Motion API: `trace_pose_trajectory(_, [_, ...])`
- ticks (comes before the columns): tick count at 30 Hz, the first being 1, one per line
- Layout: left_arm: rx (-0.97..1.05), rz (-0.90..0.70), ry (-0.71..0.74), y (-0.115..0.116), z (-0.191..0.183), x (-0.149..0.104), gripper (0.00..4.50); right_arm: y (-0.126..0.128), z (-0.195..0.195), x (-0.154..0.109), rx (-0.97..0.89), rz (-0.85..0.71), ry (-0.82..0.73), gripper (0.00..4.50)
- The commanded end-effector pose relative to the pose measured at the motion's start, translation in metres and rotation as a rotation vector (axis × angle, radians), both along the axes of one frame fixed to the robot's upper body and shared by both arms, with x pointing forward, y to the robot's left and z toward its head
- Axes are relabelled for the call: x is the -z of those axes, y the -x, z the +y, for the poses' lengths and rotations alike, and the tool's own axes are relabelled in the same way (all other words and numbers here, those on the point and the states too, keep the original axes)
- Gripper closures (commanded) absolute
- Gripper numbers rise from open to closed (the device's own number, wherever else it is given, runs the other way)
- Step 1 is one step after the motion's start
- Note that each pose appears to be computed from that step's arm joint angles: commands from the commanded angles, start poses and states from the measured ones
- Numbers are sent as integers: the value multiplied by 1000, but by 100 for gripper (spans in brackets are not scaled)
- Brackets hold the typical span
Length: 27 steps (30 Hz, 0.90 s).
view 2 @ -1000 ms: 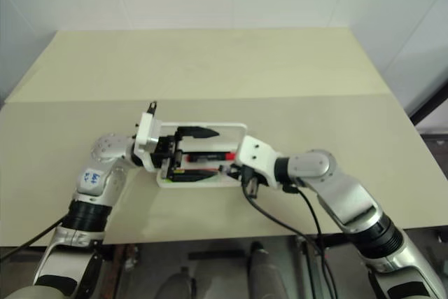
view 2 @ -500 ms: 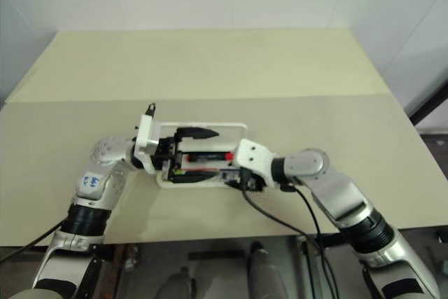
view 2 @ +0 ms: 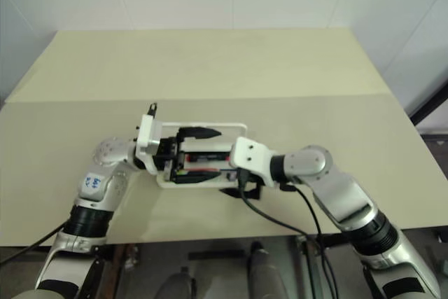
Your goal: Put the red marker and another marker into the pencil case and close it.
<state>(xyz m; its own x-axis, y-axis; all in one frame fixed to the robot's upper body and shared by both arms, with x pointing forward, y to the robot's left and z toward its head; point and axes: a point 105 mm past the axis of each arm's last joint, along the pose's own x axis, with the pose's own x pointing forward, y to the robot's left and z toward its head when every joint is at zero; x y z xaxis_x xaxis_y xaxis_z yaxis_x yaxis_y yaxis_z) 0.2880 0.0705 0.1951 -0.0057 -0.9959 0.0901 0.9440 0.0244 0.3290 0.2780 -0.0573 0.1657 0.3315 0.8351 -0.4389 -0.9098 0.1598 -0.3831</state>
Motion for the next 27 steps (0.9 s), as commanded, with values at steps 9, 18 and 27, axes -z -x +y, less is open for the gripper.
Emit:
trace_pose_trajectory(9, [121, -24, 94, 21, -18, -28, 0, 34, -14, -34, 54, -39, -49, 1])
trace_pose_trajectory(18, [134, -35, 180, 23, -25, -61, 0, 27, -45, -54, 242, -88, -67, 1])
trace_pose_trajectory(27, [-7, -25, 232, 6, -17, -93, 0, 11, -74, -67, 384, -157, -77, 1])
